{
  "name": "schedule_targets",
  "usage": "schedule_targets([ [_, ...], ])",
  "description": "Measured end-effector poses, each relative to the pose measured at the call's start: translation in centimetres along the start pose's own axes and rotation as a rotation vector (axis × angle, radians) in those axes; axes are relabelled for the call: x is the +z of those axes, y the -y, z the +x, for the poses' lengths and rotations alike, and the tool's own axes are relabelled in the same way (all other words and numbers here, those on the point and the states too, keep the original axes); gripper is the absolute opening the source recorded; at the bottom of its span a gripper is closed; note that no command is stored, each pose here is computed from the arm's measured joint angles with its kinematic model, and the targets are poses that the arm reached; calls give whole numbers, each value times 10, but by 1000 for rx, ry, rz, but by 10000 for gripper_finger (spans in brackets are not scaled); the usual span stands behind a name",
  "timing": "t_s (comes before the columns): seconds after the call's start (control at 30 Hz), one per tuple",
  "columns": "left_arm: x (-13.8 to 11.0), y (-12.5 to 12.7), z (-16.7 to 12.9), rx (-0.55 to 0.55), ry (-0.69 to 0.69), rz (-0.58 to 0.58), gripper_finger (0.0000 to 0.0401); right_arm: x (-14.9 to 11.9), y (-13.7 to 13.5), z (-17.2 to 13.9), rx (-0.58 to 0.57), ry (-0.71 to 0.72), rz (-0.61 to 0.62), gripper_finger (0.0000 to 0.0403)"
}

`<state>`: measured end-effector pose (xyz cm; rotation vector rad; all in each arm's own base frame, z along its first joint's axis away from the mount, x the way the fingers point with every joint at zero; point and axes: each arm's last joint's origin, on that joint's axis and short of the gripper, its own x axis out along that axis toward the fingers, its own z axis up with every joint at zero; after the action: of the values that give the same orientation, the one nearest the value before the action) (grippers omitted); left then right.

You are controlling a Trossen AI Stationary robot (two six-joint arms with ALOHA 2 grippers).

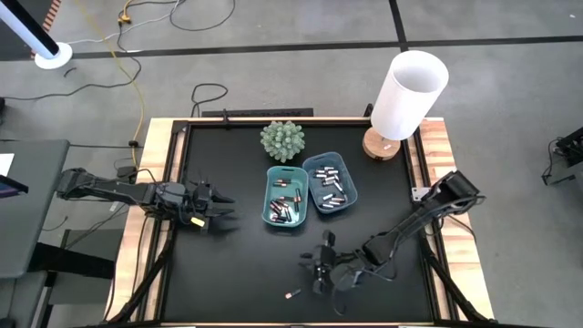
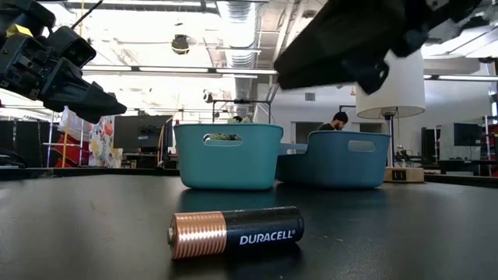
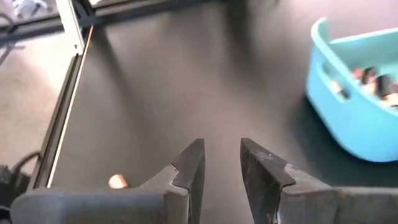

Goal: Sort batteries
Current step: Put the black battery into the green bin

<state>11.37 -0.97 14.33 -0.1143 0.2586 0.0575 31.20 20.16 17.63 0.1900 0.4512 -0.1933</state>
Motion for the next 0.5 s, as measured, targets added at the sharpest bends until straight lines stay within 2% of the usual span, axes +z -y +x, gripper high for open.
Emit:
schedule_targets([
  [0.17, 0, 0, 0, -1, 0, 0, 136, -5, 0, 15, 63, -77, 10, 120],
  [0.27, 0, 0, 0, 0, 1, 0, 136, -4, 3, 18, 96, -123, 144, 132],
  [0.4, 0, 0, 0, 0, 0, 0, 136, 0, 4, 22, 195, -187, 296, 167],
  [0.5, 0, 0, 0, 0, 1, 0, 136, 1, 3, 23, 203, -177, 330, 188],
])
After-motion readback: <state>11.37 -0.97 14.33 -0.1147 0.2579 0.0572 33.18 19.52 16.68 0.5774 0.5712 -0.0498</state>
